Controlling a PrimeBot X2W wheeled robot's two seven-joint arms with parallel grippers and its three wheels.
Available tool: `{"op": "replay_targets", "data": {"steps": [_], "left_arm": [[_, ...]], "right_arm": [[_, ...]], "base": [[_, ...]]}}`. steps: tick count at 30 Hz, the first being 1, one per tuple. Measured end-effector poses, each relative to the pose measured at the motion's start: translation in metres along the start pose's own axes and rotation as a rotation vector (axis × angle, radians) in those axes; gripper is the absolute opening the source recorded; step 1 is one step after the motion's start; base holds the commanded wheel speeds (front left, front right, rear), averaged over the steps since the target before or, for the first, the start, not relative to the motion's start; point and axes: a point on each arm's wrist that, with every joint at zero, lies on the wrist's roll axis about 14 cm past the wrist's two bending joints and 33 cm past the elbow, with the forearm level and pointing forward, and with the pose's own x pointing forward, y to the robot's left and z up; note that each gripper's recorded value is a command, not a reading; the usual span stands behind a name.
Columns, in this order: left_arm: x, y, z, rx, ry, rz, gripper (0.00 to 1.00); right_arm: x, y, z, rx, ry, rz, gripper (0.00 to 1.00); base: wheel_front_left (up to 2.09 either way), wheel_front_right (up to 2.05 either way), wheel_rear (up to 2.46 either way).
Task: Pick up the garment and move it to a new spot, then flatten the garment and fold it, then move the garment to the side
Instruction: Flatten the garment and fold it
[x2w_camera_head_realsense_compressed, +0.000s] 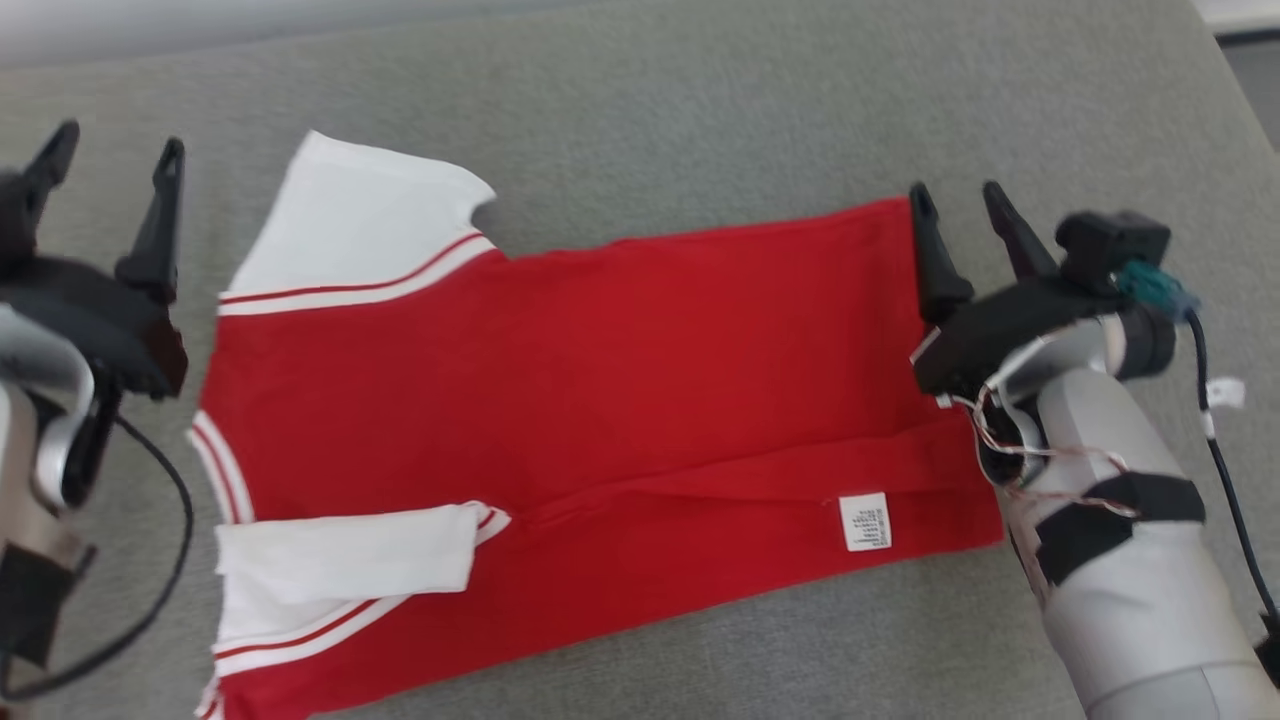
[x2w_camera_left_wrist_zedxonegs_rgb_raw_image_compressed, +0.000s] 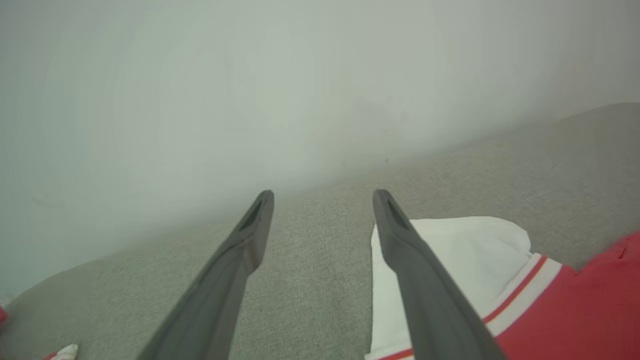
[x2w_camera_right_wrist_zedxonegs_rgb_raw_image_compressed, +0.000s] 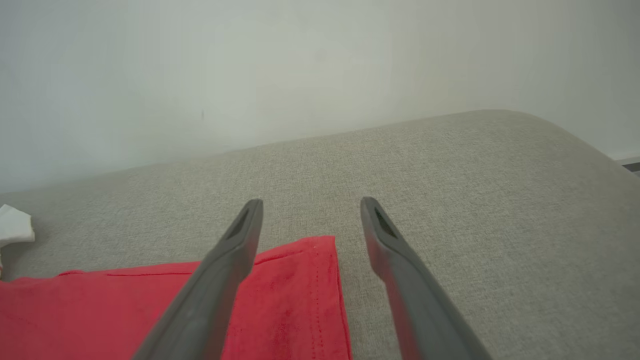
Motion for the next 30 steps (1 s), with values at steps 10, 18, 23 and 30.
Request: {"op": "replay_targets", "data": {"steps": [10, 18, 23, 30], "left_arm": [[0.059, -0.030, -0.046, -0.003, 0.208, -0.121, 1.00], [0.080, -0.047, -0.079, 0.021, 0.319, -0.167, 1.00], [0.086, -0.045, -0.096, 0.029, 0.371, -0.163, 1.00], [0.094, -0.045, -0.106, 0.014, 0.391, -0.162, 1.00]], "right_arm": [[0.019, -0.010, -0.024, -0.025, 0.114, -0.028, 1.00], [0.026, -0.008, -0.037, -0.044, 0.174, -0.024, 1.00], [0.029, -0.007, -0.046, -0.047, 0.205, -0.018, 1.00], [0.037, 0.001, -0.053, -0.062, 0.230, 0.004, 1.00]], "base": [[0.00, 0.00, 0.00], [0.00, 0.00, 0.00], [0.00, 0.00, 0.00], [0.00, 0.00, 0.00]]}}
